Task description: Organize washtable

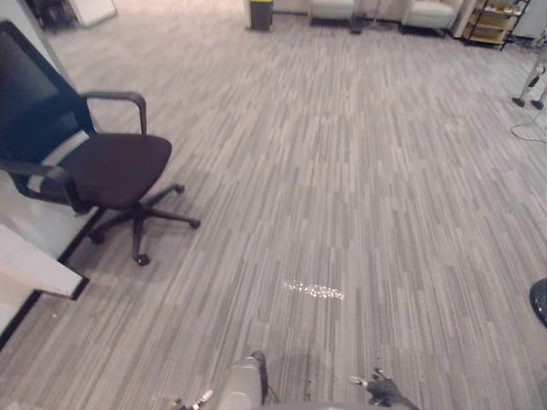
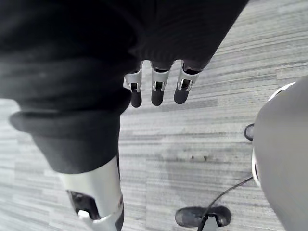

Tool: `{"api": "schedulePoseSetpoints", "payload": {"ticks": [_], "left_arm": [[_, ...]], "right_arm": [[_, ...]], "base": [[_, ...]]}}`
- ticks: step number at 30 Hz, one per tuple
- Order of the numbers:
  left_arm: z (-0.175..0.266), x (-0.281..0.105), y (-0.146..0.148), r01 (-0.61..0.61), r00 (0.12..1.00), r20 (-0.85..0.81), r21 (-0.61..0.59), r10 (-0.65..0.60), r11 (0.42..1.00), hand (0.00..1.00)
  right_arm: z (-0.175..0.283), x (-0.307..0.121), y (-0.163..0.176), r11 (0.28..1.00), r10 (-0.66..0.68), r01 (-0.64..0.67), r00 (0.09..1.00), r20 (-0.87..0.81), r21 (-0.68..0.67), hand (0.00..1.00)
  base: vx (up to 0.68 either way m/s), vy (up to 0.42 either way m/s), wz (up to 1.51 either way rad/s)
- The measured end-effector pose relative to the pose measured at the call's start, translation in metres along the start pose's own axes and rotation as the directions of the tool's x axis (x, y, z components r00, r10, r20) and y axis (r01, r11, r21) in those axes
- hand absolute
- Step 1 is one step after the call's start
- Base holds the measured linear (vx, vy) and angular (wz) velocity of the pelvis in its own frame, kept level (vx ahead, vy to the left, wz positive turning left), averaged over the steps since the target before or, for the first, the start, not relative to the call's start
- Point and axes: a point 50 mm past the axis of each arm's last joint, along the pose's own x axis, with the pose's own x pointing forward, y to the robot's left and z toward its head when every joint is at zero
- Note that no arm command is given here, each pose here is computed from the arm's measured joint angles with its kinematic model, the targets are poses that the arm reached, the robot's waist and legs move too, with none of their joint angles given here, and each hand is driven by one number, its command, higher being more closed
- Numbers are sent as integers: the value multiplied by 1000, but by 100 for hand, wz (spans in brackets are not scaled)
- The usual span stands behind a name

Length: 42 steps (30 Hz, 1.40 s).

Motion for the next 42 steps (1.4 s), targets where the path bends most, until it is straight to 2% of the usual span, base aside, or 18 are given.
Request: {"api": "schedulePoseSetpoints", "payload": {"ticks": [3,5,8,14,19,23,27,36,42], "left_arm": [[7,2,-2,5,1000,16,-2,-5,1000,0],[9,3,1,7,1000,21,18,-7,1000,0],[10,3,0,14,1000,16,28,-14,999,0],[12,4,-4,17,1000,22,8,-18,1000,0],[6,2,-1,-6,1000,13,-28,6,1000,0],[-5,-2,-21,28,999,-17,-68,-29,997,0],[2,0,-26,42,999,2,-76,-42,996,0],[0,-1,-15,25,1000,6,-41,-25,999,0],[2,1,-1,7,1000,0,10,-7,1000,0]], "right_arm": [[-1,-1,8,1000,17,-17,1000,0,19,0],[-3,-1,2,998,-10,11,1000,-4,61,0],[-3,-2,-15,998,-38,37,999,7,55,0],[2,-3,-21,995,-62,58,997,45,80,0],[-1,-4,-16,996,-47,44,998,33,77,0],[4,-3,-26,998,-46,45,998,49,31,0],[2,-3,-25,999,-38,38,999,38,-2,0],[-7,-3,-23,999,-41,41,999,-11,6,0],[-20,-7,-14,998,-31,34,998,-53,57,0]], "base": [[524,256,-11],[413,199,14],[365,89,45],[342,-46,32],[364,-162,16],[364,-211,3],[287,-206,24],[190,32,-21],[166,148,-30]]}}
